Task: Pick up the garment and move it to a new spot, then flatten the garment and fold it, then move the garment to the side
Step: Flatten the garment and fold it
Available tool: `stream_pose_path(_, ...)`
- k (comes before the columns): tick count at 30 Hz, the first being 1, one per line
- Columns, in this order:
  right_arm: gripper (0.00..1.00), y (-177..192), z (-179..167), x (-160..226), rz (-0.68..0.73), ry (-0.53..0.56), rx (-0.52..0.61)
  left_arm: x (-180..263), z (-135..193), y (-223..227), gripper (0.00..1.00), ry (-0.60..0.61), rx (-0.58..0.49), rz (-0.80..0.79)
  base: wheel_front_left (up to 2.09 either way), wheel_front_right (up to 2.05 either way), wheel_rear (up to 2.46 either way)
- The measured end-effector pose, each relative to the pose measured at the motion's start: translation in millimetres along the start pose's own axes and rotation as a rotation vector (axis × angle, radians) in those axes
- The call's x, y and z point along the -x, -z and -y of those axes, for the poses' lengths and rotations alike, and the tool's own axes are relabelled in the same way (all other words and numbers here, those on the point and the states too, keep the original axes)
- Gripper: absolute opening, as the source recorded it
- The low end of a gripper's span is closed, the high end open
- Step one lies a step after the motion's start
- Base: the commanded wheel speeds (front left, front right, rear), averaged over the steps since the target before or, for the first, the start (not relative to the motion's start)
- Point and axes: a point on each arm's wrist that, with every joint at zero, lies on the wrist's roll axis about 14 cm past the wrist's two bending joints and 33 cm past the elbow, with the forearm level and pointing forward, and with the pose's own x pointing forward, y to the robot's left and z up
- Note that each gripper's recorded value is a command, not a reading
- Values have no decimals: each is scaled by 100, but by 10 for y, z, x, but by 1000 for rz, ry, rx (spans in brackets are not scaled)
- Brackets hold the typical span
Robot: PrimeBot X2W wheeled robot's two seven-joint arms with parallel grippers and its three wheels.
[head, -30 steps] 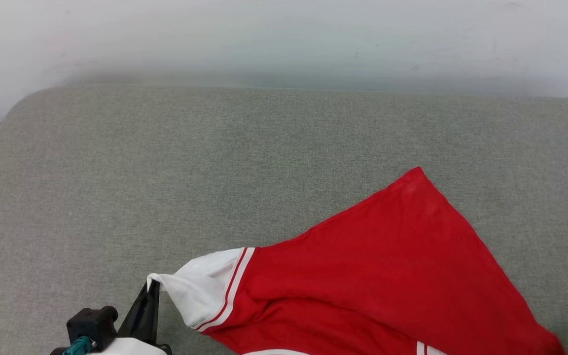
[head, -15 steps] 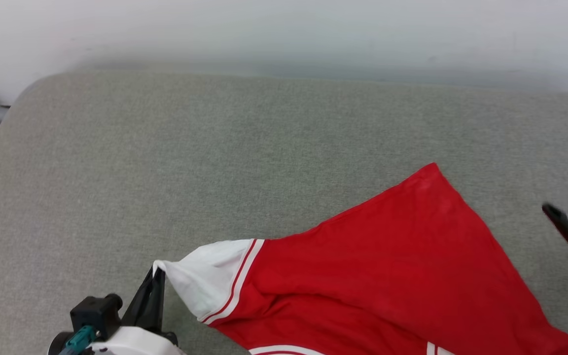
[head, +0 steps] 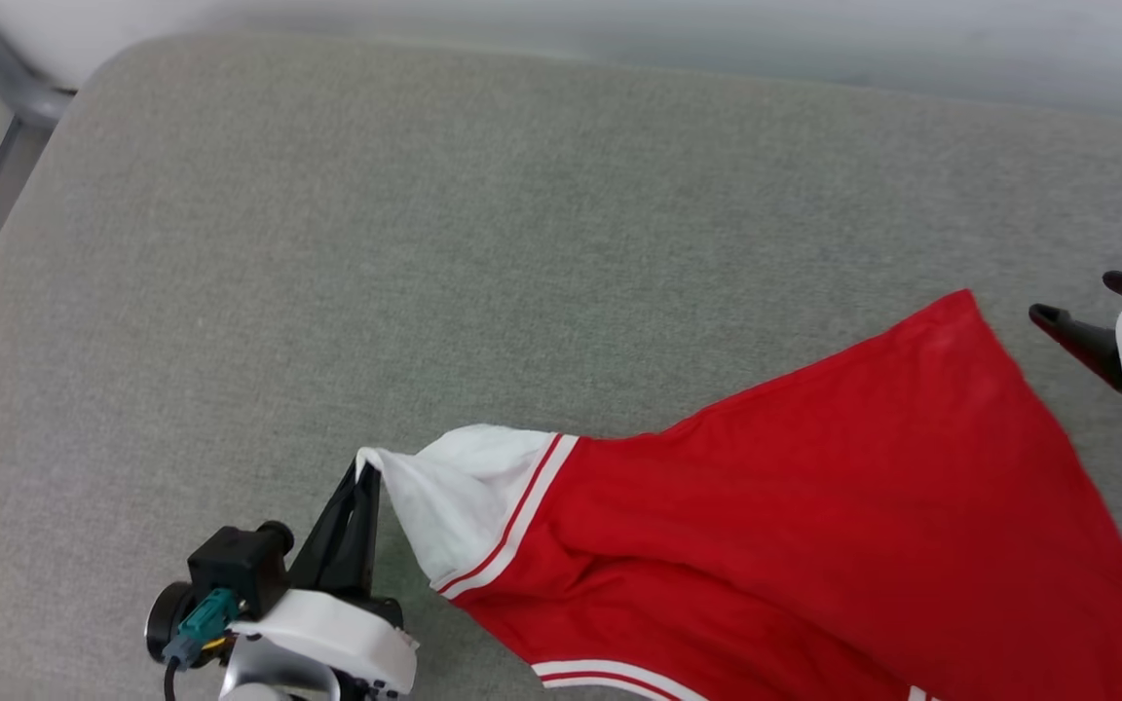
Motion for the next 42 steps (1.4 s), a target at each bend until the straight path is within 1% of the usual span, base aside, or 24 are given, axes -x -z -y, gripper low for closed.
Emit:
stream_pose_path(3, 100, 119, 30, -217, -119, -11, -7, -51, -14, 26, 0, -4, -3, -5, 0, 0, 0)
stream_pose_path(8, 100, 173, 99, -544, -205, -5, -1, -157, 3, 54, 0, -2, -1, -7, 0, 0, 0)
stream_pose_path(14, 100, 510, -25, -932, -334, -48, 17, -224, -51, 119, 0, -24, -3, -21, 0, 0, 0)
stream_pose_path(18, 100, 658, -100, -1081, -378, -72, 38, -242, -80, 164, 0, -37, 0, -31, 0, 0, 0)
stream_pose_path(23, 100, 738, -135, -1116, -395, -91, 49, -244, -99, 197, 0, -42, -4, -39, 0, 0, 0)
stream_pose_path(24, 62, 730, -134, -1113, -387, -91, 52, -246, -102, 198, 0, -42, -4, -39, 0, 0, 0)
stream_pose_path(25, 13, 723, -134, -1108, -377, -91, 51, -245, -105, 197, 0, -43, -4, -39, 0, 0, 0)
stream_pose_path(26, 0, 717, -132, -1101, -369, -92, 48, -243, -106, 195, 0, -42, -5, -38, 0, 0, 0)
stream_pose_path(27, 0, 706, -147, -1091, -358, -96, 43, -240, -108, 187, 0, -43, -5, -36, 0, 0, 0)
stream_pose_path(28, 0, 600, -212, -1050, -292, -109, 34, -227, -111, 158, 0, -41, -7, -27, 0, 0, 0)
stream_pose_path(31, 0, 450, -265, -954, -212, -115, 30, -184, -113, 126, 0, -36, -10, -19, 0, 0, 0)
stream_pose_path(34, 0, 226, -303, -807, -100, -117, 25, -148, -108, 50, 0, -24, -21, 1, 0, 0, 0)
stream_pose_path(38, 0, -101, -316, -529, 73, -108, 36, -139, -90, -165, 0, -7, -36, 64, 0, 0, 0)
stream_pose_path(42, 0, -335, -253, -205, 227, -84, 16, -143, -52, -465, 0, 15, -50, 151, 0, 0, 0)
